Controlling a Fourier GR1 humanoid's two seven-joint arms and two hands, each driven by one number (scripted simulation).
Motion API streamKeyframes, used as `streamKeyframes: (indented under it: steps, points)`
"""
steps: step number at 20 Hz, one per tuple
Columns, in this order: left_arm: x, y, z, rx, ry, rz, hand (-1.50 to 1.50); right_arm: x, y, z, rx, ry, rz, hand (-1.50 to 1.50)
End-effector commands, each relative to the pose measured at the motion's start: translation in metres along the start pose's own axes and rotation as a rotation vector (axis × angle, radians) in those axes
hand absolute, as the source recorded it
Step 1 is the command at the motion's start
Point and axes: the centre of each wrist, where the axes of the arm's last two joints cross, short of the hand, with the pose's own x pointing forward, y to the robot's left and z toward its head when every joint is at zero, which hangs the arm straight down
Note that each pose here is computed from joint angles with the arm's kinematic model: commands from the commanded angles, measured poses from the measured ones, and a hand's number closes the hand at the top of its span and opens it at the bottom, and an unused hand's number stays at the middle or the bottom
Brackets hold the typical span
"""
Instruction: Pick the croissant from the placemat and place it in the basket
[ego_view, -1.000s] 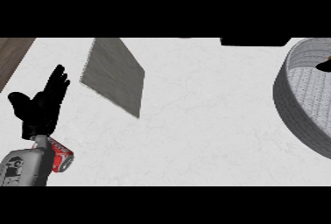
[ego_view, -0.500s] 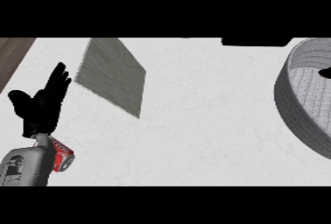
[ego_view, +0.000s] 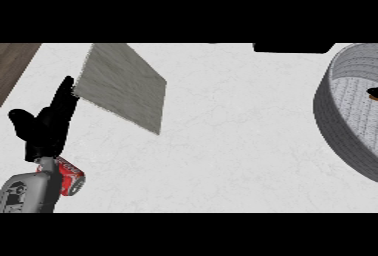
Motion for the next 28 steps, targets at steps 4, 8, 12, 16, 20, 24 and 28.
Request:
streamKeyframes:
  steps: [4,8,12,16,20,24,28]
  points:
    - [0.007,-0.011,-0.003,0.011,-0.004,-0.015,0.00,0.021,0.014,0.011,0.084,-0.006,-0.003,1.50]
    - [-0.005,0.002,-0.014,0.014,0.000,-0.016,0.00,-0.003,0.009,0.002,0.116,-0.003,-0.018,1.50]
    - [0.003,-0.011,-0.003,-0.048,-0.001,0.003,0.00,-0.009,0.032,0.010,0.137,0.054,-0.017,1.50]
    - [0.006,-0.013,0.003,-0.016,-0.009,-0.010,0.00,-0.009,0.027,0.007,0.223,0.123,-0.031,1.50]
    - [0.000,-0.014,0.003,-0.010,0.012,0.000,0.00,-0.013,0.041,0.013,0.238,0.177,-0.028,1.50]
    - [-0.014,0.006,0.010,-0.001,0.011,-0.001,0.00,-0.004,0.029,0.011,0.158,0.155,-0.124,-1.50]
    - [-0.006,0.006,-0.002,0.007,0.012,-0.006,0.00,0.003,0.006,0.004,0.023,0.166,-0.343,-1.50]
